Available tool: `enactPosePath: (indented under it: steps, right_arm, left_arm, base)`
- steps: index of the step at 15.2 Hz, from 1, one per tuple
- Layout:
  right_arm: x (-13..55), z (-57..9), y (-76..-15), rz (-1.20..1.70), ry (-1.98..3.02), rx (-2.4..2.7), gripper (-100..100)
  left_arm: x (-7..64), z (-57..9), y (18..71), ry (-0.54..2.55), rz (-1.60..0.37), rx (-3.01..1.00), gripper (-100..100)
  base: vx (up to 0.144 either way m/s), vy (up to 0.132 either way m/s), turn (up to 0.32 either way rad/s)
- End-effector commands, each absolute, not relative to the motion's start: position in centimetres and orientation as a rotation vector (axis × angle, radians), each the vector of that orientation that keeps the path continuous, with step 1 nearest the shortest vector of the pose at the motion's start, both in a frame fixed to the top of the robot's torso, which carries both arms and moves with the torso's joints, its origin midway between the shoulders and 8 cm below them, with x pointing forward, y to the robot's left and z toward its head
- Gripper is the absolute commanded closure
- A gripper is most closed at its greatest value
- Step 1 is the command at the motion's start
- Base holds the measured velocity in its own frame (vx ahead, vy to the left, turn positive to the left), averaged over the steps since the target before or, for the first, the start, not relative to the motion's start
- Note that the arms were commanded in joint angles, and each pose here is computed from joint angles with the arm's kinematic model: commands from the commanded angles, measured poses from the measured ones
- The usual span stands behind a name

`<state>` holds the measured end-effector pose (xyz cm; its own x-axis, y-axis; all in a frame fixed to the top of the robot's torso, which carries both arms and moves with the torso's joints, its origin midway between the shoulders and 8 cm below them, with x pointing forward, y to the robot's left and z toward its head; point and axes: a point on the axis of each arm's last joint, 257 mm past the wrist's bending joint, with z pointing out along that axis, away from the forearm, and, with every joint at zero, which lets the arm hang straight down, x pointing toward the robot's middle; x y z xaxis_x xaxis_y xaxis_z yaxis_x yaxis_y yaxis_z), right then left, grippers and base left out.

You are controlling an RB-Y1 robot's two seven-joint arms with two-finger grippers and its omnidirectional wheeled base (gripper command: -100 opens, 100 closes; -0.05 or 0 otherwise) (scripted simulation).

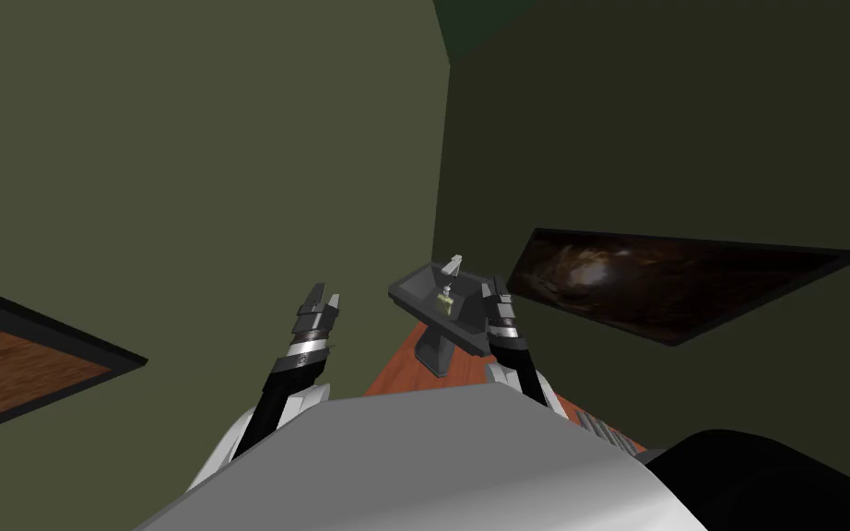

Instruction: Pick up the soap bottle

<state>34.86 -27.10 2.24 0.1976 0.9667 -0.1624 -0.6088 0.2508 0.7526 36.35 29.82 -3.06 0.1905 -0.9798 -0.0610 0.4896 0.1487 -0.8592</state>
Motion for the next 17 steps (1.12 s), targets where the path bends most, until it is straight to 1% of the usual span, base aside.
enactPosePath:
  steps: [1,10,16,17]
  right_arm:
    - [35.0,1.7,-26.9,1.199,0.745,0.597,-100]
    - [35.9,-2.2,-26.2,1.150,0.941,0.527,-100]
    - [36.2,-6.2,-26.5,1.092,1.106,0.476,-100]
    - [36.2,-7.6,-26.9,1.070,1.150,0.475,-100]
  left_arm:
    - [36.4,-3.1,29.8,0.753,-1.214,-0.820,0]
    - [36.4,-3.1,29.8,0.753,-1.214,-0.820,0]
    - [36.4,-3.1,29.8,0.753,-1.214,-0.820,0]
    - [36.4,-3.1,29.8,0.753,-1.214,-0.820,0]
  base:
    - [0.004,0.000,0.030]
    - [0.018,-0.003,0.077]
    - [0.023,-0.004,0.109]
    - [0.027,-0.004,0.142]
